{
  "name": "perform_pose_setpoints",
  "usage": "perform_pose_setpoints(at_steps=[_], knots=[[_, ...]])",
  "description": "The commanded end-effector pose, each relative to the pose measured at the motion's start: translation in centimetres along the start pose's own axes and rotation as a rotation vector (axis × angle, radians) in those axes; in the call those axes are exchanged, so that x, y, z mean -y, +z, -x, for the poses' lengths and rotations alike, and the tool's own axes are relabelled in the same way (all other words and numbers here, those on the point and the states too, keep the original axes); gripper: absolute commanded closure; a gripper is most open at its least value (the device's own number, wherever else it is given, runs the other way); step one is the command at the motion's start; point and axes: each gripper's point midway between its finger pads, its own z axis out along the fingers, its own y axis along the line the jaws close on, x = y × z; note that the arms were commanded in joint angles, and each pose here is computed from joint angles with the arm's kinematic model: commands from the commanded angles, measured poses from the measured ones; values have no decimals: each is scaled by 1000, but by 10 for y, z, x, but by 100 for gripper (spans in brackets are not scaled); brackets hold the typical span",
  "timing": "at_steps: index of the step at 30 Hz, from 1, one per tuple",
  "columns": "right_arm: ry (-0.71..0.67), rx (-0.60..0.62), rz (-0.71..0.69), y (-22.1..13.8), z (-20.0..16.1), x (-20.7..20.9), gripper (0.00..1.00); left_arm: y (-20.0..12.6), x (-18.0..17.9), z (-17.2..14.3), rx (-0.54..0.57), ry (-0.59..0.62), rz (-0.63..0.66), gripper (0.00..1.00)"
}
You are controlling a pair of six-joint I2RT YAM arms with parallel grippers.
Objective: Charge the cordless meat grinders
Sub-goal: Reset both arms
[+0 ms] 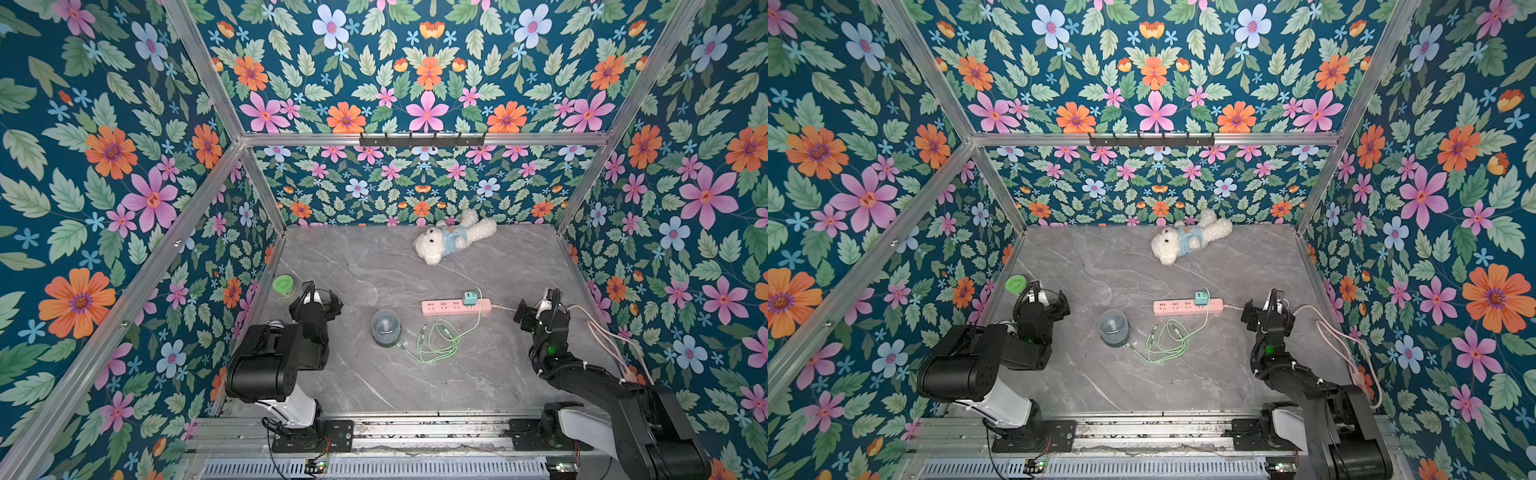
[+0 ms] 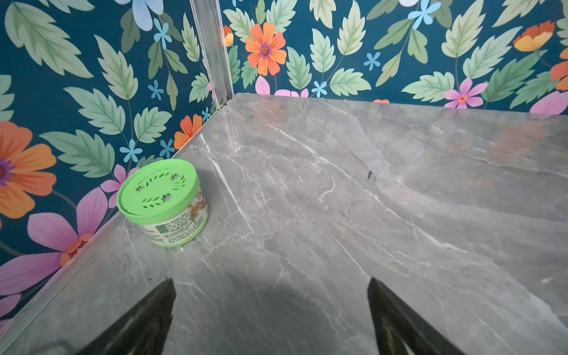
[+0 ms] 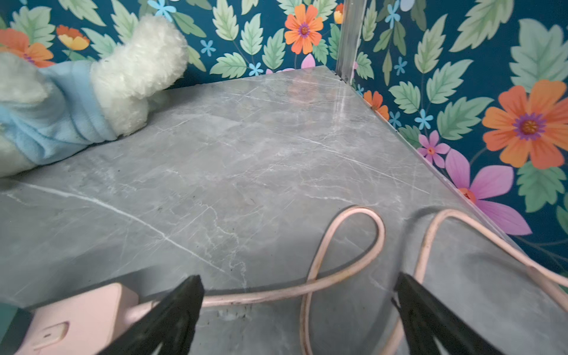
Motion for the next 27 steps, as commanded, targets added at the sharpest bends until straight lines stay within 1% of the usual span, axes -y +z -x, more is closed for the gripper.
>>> perform_pose_setpoints(at_steps=[1,3,4,5,6,7,8,9,10,11,12,13,15,17,20,27], knots=[[-28,182,88,4,37,-19,1,0,3,19,77,-7,-16,1],[-67,155,143,16,24,-32,1,0,3,19,72,-7,-16,1],[-87,185,139,22,29,-35,1,1,3,19,73,-7,-17,1],[-72,125,135,28,22,-33,1,0,3,18,71,-7,-17,1],[-34,20,124,33,14,-27,1,1,3,19,72,-7,-18,1],[13,8,137,42,19,-20,1,1,3,19,72,-7,-17,1],[33,32,155,42,19,-18,1,1,3,19,72,-7,-16,1],[33,-4,149,41,16,-16,1,0,3,20,75,-8,-17,1],[35,-12,150,41,14,-17,1,0,2,19,75,-7,-15,1],[31,34,151,41,19,-17,1,-1,2,20,79,-8,-17,1],[29,23,155,41,19,-17,1,-1,2,20,79,-8,-16,1],[33,-14,151,40,14,-17,1,-1,2,20,77,-7,-16,1],[29,28,152,41,19,-17,1,-1,3,20,79,-8,-17,1],[31,-5,155,40,16,-18,1,-1,3,20,79,-8,-17,1],[29,20,156,41,18,-18,1,-1,2,19,76,-7,-16,1],[30,12,157,41,17,-18,1,-1,2,20,79,-7,-17,1]])
